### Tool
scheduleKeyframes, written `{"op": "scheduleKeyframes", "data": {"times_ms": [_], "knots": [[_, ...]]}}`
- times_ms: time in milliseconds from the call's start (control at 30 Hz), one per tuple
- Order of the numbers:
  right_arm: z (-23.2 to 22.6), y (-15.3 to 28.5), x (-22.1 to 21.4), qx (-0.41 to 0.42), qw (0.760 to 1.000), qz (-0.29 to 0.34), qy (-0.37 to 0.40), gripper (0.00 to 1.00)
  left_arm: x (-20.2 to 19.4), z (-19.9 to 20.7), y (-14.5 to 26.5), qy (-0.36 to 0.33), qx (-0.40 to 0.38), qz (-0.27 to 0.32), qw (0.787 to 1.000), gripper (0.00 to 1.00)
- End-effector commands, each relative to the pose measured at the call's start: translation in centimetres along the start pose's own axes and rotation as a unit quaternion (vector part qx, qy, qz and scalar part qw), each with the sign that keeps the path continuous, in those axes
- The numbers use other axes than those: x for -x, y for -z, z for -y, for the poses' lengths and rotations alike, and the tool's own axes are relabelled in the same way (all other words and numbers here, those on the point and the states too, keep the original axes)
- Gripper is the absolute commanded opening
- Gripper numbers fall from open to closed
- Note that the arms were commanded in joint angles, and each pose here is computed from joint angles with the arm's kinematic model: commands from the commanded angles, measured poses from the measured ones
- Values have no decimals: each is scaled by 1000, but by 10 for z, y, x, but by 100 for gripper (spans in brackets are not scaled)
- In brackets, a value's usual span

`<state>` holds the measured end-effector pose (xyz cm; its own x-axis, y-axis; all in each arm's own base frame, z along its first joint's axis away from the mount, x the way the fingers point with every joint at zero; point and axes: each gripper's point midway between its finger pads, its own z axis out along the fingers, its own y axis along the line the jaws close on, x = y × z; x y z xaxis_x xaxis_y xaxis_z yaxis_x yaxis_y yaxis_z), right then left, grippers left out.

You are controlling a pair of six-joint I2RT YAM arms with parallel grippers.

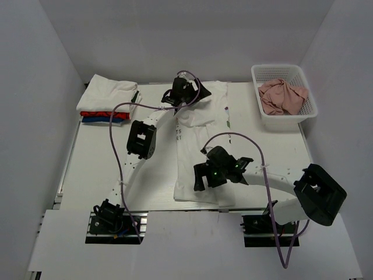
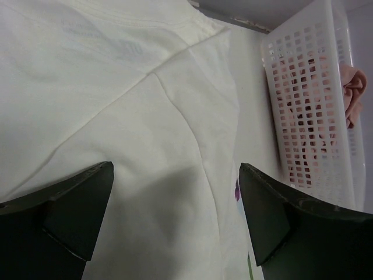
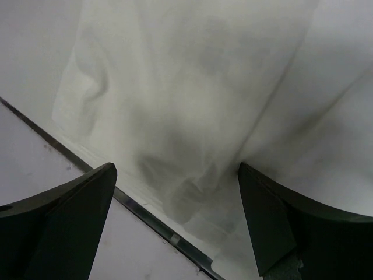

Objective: Fold and stack the t-shirts

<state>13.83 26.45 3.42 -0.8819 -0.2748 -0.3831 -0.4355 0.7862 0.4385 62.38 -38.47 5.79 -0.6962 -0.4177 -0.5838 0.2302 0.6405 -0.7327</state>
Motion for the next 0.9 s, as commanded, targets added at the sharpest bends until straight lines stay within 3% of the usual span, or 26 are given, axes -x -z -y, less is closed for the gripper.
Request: {"op": "scheduleKeyframes", "data": {"times_ms": [0, 133, 267, 300, 467, 533, 567, 600, 633, 700, 733, 767, 800, 867], "knots": [[-29, 3, 15, 35, 997, 29, 70, 90, -48, -61, 0, 30, 74, -58, 995, 100], [-37, 24, 51, 17, 988, 113, 100, 90, 5, -41, 15, 27, 53, -20, 998, 100], [-46, 67, 92, 12, 967, 225, 119, 90, 67, 25, 49, -22, 11, 23, 999, 100], [-45, 70, 96, 9, 964, 239, 115, 90, 96, 62, 72, -55, -10, 47, 997, 100], [-19, 83, 96, -36, 959, 278, 29, 90, 122, 126, 153, -140, 1, 70, 988, 100], [-15, 79, 93, -38, 962, 271, 17, 90, 95, 134, 172, -158, 5, 42, 986, 100], [-15, 78, 91, -37, 964, 264, 17, 90, 108, 161, 205, -165, -10, 63, 984, 100], [-13, 78, 92, -39, 965, 258, 15, 90, 103, 162, 219, -164, -7, 58, 985, 100], [-15, 73, 88, -36, 970, 239, 16, 90, 71, 140, 223, -155, 17, 26, 987, 100], [-9, 73, 85, -52, 974, 221, 8, 90, 63, 164, 265, -165, -12, 39, 985, 100], [-5, 72, 84, -63, 974, 219, -2, 90, 23, 137, 270, -156, 11, -2, 988, 100], [0, 72, 81, -73, 974, 214, -5, 90, 5, 137, 281, -148, 9, -14, 989, 100], [7, 70, 76, -85, 974, 209, -10, 90, -29, 102, 290, -131, 49, -39, 989, 100], [18, 75, 66, -101, 975, 197, -25, 90, -47, 119, 324, -117, 19, -22, 993, 100]]}}
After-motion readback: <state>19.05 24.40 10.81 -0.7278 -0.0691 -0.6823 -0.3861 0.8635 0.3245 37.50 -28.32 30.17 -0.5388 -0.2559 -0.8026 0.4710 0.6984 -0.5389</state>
